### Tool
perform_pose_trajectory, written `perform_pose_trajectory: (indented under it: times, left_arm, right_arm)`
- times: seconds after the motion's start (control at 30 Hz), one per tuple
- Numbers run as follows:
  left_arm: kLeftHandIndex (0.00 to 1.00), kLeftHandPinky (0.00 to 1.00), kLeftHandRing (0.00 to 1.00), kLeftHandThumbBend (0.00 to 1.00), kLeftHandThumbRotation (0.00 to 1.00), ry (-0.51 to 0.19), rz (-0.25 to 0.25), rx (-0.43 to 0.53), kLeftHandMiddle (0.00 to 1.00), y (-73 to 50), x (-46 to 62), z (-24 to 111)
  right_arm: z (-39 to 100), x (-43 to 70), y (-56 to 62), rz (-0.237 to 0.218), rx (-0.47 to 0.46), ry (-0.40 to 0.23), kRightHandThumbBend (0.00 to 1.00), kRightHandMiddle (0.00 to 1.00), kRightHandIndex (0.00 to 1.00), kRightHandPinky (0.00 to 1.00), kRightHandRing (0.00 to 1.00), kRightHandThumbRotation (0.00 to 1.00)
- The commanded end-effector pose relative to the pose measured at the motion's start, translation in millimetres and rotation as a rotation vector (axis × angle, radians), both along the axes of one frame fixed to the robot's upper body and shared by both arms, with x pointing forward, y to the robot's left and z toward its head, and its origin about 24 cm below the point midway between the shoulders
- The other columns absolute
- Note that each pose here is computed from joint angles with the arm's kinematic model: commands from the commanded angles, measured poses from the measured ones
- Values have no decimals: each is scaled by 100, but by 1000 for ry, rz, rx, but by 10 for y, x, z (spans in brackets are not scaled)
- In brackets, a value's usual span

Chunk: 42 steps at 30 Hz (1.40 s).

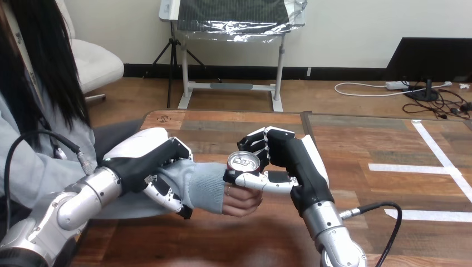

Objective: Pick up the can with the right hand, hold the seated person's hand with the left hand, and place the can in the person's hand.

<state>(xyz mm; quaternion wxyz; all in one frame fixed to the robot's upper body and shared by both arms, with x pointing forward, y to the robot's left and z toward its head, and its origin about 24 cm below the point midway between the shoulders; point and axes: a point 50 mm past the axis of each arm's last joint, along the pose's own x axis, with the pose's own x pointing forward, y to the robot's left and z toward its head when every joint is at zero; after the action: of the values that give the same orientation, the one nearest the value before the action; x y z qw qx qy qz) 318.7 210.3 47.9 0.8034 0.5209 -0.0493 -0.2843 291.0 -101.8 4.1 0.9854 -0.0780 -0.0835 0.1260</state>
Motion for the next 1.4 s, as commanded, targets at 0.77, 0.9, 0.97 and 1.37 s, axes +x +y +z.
perform_pose_trajectory:
  times: [0.77, 0.9, 0.97, 1.37]
  left_arm:
    - [49, 35, 41, 90, 0, -155, -41, -92, 47, -202, 129, 409]
    - [54, 40, 47, 91, 2, -159, -39, -87, 52, -190, 112, 403]
    - [58, 42, 51, 92, 4, -159, -36, -85, 57, -182, 107, 396]
    - [77, 60, 69, 98, 21, -154, -7, -67, 75, -85, 65, 299]
  right_arm:
    - [392, 225, 83, 10, 24, -157, 81, 56, 60, 43, 49, 0]
    - [387, 231, 60, 10, -12, -157, 83, 62, 65, 49, 55, 1]
    - [384, 231, 54, 11, -16, -154, 84, 66, 70, 56, 61, 5]
    - [380, 236, -25, 12, -81, -168, 90, 78, 82, 76, 78, 22]
